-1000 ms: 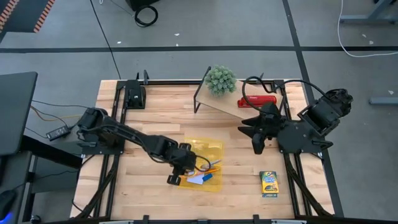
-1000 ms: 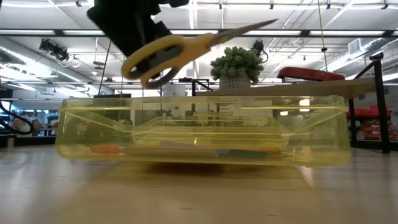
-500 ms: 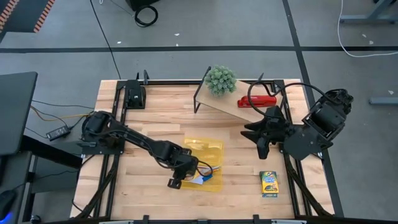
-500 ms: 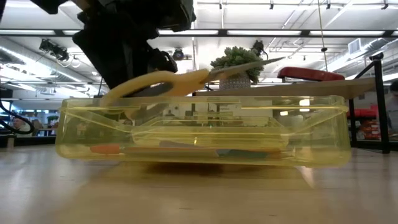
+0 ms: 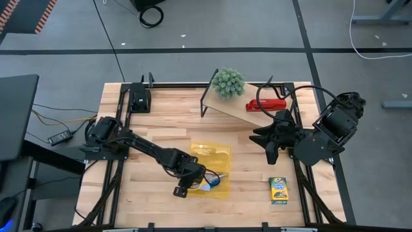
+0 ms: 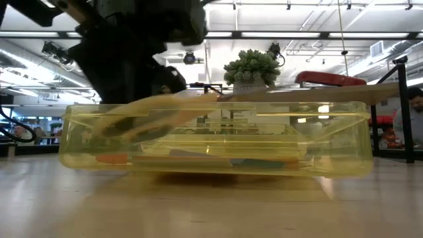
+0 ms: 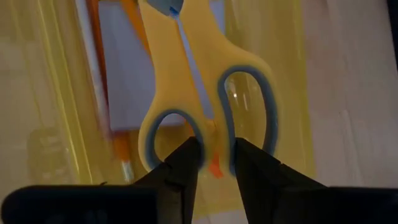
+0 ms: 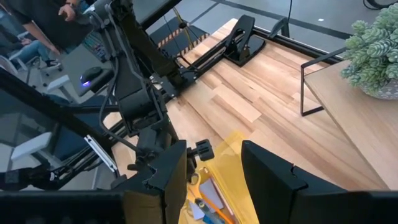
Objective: Pack school essentials
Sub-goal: Put the scissor into the supply box, then put the crayon box into the supply box
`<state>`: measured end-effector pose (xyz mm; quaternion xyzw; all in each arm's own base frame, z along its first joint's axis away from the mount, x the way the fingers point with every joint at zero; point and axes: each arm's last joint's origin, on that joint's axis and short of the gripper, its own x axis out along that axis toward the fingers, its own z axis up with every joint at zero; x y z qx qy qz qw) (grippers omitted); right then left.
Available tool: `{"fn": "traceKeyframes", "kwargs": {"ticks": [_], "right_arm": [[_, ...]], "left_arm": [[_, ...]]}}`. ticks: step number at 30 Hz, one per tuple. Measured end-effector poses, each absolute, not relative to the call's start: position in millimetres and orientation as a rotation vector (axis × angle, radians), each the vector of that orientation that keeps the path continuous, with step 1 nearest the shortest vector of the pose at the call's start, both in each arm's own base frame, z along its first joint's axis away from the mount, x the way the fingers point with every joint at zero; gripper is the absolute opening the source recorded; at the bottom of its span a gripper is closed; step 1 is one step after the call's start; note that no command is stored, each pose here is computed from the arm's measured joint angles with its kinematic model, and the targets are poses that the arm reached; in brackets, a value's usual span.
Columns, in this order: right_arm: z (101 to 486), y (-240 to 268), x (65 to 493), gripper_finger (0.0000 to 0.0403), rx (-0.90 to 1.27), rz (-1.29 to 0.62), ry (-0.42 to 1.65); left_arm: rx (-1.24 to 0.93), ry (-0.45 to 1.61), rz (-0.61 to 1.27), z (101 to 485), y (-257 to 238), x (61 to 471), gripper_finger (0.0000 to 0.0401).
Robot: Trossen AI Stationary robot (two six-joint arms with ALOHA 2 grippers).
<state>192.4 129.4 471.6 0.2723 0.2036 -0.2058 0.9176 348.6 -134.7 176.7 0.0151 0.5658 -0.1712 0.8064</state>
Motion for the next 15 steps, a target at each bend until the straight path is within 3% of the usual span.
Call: {"fn": "traceKeyframes", "kwargs": {"ticks": [15], "right_arm": [[471.5, 129.3, 192.2, 0.0161, 0.555, -0.424, 0.421]], "left_arm": [[-0.008, 1.226, -0.349, 171.5, -135.5, 350.7, 0.0178]]}}
